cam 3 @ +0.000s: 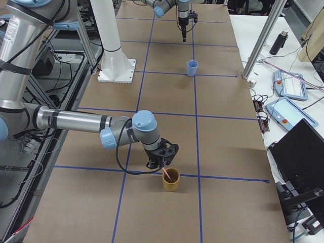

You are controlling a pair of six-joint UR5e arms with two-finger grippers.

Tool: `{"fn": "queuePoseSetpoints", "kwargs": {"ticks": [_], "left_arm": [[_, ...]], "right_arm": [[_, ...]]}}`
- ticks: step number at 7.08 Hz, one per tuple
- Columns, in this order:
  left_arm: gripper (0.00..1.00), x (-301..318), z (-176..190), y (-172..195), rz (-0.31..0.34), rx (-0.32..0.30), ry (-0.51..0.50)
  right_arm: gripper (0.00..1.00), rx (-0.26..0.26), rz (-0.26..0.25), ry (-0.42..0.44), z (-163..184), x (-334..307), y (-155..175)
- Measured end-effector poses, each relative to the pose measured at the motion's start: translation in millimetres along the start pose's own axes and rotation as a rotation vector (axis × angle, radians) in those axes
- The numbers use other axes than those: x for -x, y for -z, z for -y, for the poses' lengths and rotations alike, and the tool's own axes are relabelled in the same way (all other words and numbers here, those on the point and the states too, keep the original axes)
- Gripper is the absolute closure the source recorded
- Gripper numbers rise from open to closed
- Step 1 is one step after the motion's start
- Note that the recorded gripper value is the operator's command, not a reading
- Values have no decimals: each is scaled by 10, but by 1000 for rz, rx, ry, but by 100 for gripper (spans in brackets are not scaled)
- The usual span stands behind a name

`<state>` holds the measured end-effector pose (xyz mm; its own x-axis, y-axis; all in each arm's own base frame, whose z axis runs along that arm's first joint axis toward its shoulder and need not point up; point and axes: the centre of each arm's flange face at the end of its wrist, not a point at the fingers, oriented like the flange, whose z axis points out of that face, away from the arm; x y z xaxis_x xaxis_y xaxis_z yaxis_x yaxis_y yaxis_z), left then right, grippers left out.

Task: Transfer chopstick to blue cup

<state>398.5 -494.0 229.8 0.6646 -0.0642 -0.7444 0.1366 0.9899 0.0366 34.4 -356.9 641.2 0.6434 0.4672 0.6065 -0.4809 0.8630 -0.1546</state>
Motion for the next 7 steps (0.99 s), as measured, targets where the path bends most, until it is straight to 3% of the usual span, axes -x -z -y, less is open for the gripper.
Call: {"fn": "queuePoseSetpoints", "kwargs": {"ticks": [7], "left_arm": [[2,-21,-22,-22,-5,2,26]], "right_arm": [[98,-41,15,-9,-72,74,377]]}}
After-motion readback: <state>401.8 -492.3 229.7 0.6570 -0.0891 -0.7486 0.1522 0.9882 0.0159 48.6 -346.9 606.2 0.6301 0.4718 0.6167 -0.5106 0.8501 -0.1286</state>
